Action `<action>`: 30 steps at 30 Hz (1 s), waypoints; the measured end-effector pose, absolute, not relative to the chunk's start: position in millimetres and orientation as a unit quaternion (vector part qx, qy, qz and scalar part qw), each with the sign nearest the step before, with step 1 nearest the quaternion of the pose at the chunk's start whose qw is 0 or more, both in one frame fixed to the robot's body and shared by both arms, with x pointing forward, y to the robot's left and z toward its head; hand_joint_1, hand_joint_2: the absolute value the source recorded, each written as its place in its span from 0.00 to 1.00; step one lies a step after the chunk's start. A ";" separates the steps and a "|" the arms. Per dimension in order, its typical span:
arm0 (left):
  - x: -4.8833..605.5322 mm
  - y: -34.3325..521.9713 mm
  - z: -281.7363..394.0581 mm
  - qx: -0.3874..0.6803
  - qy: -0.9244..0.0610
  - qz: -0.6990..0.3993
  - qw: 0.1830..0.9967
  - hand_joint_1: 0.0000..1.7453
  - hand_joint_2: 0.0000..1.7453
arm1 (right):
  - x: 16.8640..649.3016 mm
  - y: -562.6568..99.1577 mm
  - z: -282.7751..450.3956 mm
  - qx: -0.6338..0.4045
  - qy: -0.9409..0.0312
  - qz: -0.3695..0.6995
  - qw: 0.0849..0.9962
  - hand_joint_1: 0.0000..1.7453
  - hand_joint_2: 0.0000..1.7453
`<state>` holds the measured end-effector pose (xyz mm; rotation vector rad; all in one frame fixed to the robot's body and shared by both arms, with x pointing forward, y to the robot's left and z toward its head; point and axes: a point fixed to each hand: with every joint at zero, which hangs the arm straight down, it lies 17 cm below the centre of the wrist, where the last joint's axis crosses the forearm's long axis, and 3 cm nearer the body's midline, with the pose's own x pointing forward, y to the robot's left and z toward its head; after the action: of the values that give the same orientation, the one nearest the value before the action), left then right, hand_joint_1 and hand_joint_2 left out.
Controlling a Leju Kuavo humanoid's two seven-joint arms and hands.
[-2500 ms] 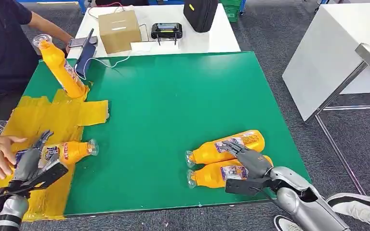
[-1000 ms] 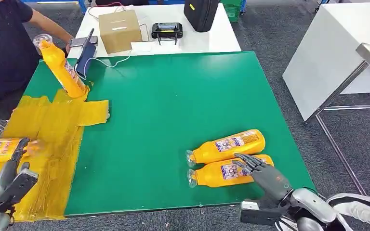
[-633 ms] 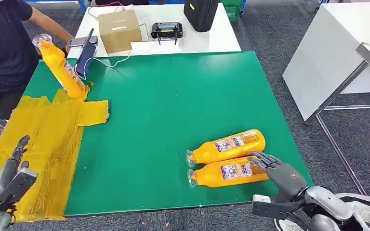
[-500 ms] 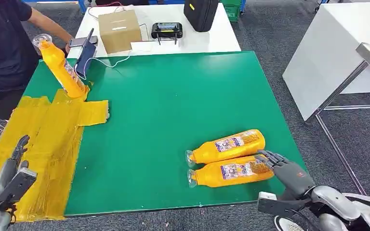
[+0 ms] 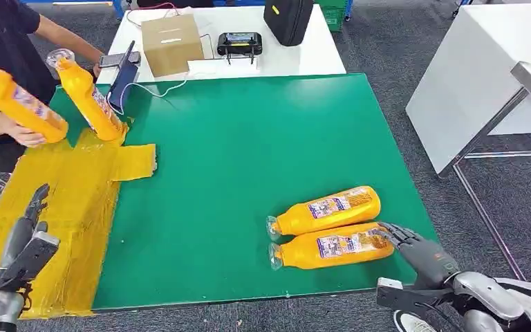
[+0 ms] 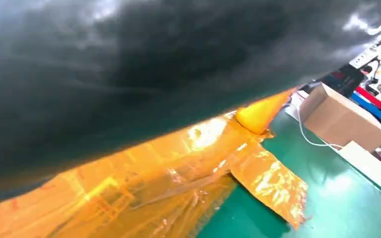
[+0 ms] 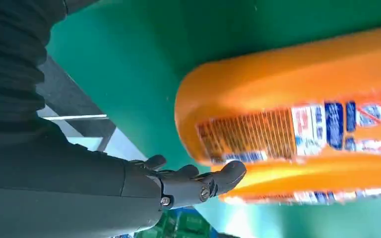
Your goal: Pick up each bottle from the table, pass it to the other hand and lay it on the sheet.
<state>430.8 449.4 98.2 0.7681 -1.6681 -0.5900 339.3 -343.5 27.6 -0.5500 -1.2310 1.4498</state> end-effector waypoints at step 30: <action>455.9 420.3 96.2 0.301 -0.718 -0.263 0.570 0.00 0.00 | 377.2 -292.0 -2.3 -0.236 -0.536 0.611 0.532 0.00 1.00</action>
<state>455.9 420.3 96.2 0.7074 -1.6842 -0.6176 377.2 -292.0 -2.3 -0.5619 -1.2784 1.4583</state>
